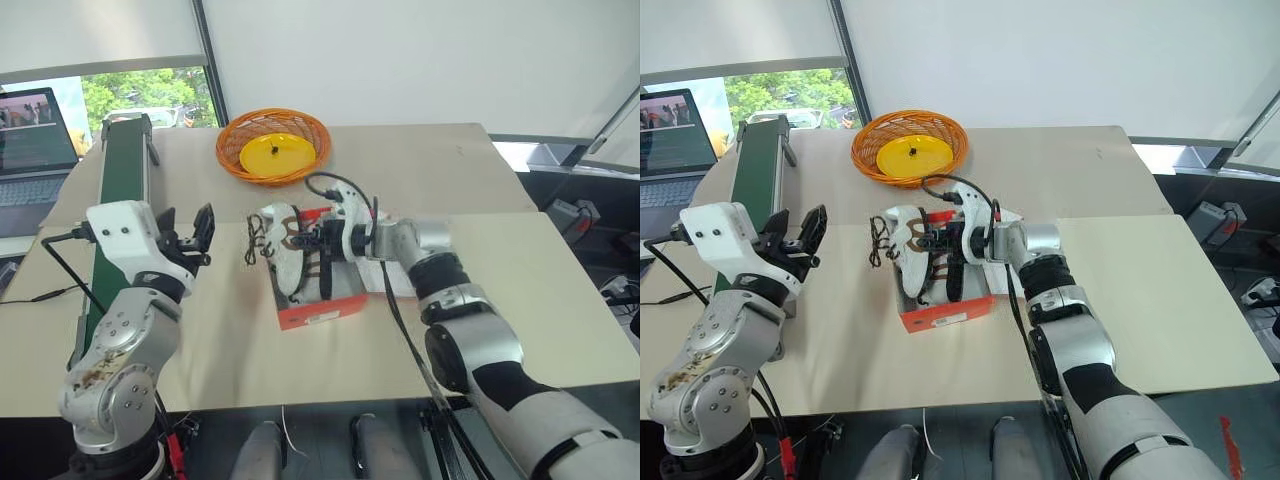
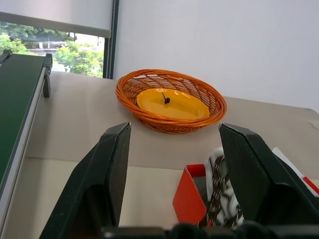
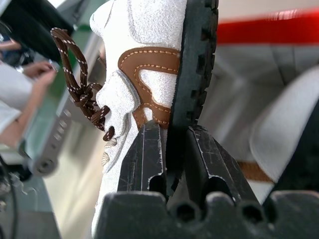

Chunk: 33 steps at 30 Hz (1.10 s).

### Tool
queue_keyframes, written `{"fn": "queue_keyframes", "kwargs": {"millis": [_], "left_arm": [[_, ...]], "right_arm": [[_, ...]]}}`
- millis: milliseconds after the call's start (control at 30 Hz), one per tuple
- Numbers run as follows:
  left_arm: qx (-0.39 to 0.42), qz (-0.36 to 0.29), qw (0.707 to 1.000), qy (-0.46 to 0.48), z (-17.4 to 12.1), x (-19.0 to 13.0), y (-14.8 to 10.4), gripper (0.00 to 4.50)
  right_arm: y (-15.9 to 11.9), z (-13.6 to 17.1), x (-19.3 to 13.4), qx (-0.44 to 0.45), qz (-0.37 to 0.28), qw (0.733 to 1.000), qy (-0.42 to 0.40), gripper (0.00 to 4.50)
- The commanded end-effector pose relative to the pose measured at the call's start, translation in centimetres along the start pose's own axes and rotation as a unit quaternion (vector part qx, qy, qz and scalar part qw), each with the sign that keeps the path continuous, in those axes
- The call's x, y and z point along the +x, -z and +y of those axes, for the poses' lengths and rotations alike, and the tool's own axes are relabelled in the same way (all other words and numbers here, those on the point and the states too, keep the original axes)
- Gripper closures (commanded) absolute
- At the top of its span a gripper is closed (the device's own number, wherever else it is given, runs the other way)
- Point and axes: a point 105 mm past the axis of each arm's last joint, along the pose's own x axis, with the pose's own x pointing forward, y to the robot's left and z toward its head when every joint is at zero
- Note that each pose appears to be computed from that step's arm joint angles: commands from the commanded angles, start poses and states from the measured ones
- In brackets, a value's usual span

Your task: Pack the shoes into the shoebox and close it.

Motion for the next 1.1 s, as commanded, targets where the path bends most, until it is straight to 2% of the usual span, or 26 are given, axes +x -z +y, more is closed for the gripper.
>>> {"fn": "queue_keyframes", "kwargs": {"millis": [33,133,200,267,333,467,533,600,667,767,900,1100], "left_arm": [[0.003,-0.024,1.000,0.012,-0.7,-0.2,-1.1,1.49],[-0.003,-0.025,1.000,0.014,-1.0,0.0,-1.0,1.49],[-0.006,-0.025,1.000,0.017,-1.2,0.1,-0.8,1.49],[-0.008,-0.024,0.999,0.020,-1.6,0.1,-0.6,1.49],[-0.012,-0.025,0.999,0.023,-1.9,0.2,-0.5,1.49],[-0.022,-0.026,0.999,0.027,-2.5,0.4,-0.2,1.49],[-0.029,-0.027,0.999,0.028,-2.7,0.4,-0.1,1.49],[-0.036,-0.029,0.999,0.028,-2.9,0.5,0.1,1.49],[-0.043,-0.030,0.998,0.029,-3.3,0.5,0.2,1.49],[-0.052,-0.030,0.998,0.029,-3.8,0.4,0.6,1.49],[-0.062,-0.030,0.997,0.025,-4.1,0.2,0.9,1.49],[-0.067,-0.033,0.997,0.013,-4.0,-0.2,0.9,1.49]], "right_arm": [[0.2,0.2,0.3,-0.101,0.024,0.995,0.012,4.28],[0.4,-0.4,0.1,-0.231,0.064,0.969,0.056,4.28],[-0.1,-0.8,-0.3,-0.326,0.085,0.938,0.086,4.28],[-0.9,-0.8,-0.8,-0.423,0.101,0.894,0.109,4.28],[-1.4,-0.5,-1.0,-0.469,0.110,0.869,0.111,4.28],[-0.4,0.5,-1.4,-0.493,0.135,0.855,0.090,4.28],[1.0,0.8,-1.4,-0.460,0.149,0.873,0.069,4.28],[2.3,0.8,-1.6,-0.385,0.156,0.908,0.051,4.28],[3.0,-0.3,-2.0,-0.344,0.161,0.923,0.067,4.28],[3.0,-2.5,-2.5,-0.303,0.167,0.932,0.108,4.28],[2.1,-3.8,-2.3,-0.230,0.150,0.953,0.131,4.28],[0.7,-5.9,-1.9,-0.205,0.122,0.954,0.183,4.28]]}}
